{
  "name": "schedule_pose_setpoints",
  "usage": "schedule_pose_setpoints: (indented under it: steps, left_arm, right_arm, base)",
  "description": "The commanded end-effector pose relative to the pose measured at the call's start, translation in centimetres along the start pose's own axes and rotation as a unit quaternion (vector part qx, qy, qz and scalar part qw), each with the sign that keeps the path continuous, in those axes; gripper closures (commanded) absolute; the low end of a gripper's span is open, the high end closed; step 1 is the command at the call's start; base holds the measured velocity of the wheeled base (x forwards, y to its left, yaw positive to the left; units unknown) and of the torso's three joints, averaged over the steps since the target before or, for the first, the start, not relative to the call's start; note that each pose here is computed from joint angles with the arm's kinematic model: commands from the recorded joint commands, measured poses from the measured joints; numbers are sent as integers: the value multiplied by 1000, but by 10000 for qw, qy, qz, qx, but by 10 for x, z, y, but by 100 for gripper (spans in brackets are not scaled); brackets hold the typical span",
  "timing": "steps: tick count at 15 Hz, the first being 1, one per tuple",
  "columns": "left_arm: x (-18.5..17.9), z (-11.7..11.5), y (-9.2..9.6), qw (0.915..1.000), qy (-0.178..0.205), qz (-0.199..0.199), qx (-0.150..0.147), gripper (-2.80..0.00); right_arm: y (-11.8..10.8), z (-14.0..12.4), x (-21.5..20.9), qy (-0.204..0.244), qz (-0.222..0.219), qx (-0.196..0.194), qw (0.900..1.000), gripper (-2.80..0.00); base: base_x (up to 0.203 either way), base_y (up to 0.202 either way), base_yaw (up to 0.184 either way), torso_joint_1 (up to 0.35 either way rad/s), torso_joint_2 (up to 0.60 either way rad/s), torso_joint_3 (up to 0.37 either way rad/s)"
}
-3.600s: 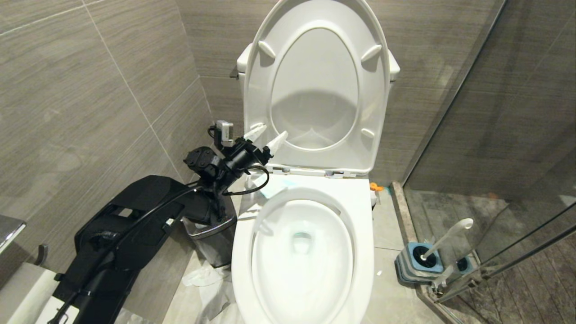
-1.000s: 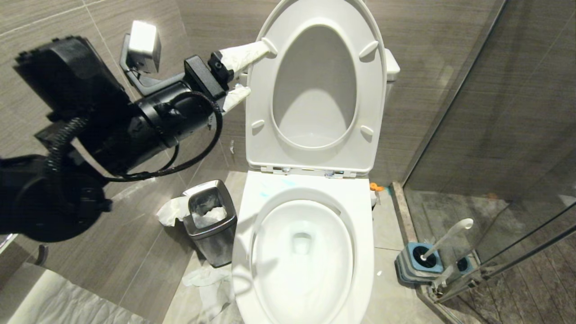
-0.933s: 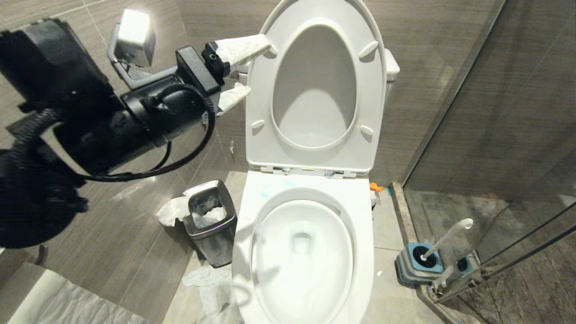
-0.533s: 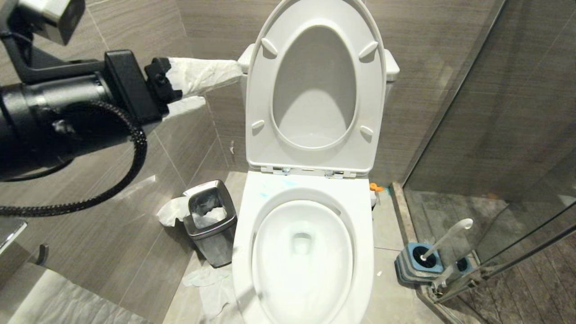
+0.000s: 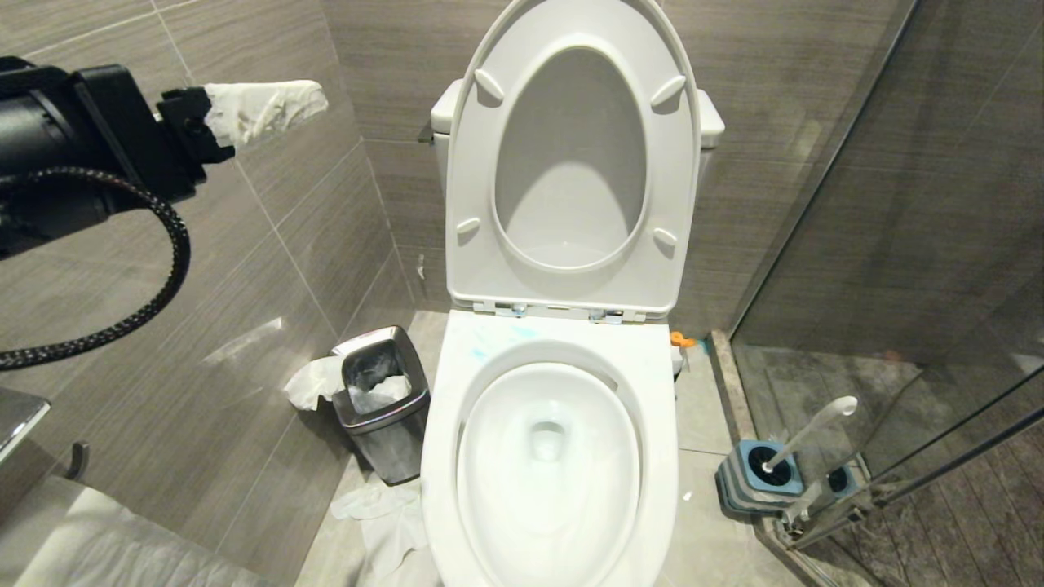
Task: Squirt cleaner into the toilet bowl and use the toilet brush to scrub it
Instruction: Pour in the cleaning agent
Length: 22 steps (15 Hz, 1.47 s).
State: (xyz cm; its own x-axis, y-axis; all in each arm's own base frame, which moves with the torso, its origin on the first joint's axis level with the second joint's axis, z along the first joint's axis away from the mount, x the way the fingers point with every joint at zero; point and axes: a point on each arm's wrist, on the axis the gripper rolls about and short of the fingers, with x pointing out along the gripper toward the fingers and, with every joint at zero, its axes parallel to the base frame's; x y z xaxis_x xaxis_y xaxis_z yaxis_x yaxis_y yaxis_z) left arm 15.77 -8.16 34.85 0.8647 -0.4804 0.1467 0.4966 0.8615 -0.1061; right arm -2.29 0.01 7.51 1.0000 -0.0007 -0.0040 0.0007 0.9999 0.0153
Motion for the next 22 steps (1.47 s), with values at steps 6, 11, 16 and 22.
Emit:
schedule_pose_setpoints:
  steps: [6,11,16,22]
  left_arm:
    - [-12,8,0,9997,-201,130,68,0]
    - [-34,20,-2,9983,-522,218,130,0]
    - [-93,42,3,9888,-1191,832,349,0]
    - [-180,46,-13,9781,-1611,1179,585,0]
  right_arm:
    - [0,0,0,10,3,0,10000,0]
    - [0,0,0,11,3,0,10000,0]
    - [0,0,0,5,3,0,10000,0]
    - [0,0,0,7,3,0,10000,0]
  base:
    - [0,0,0,0,0,0]
    - [0,0,0,0,0,0]
    - [0,0,0,0,0,0]
    - [0,0,0,0,0,0]
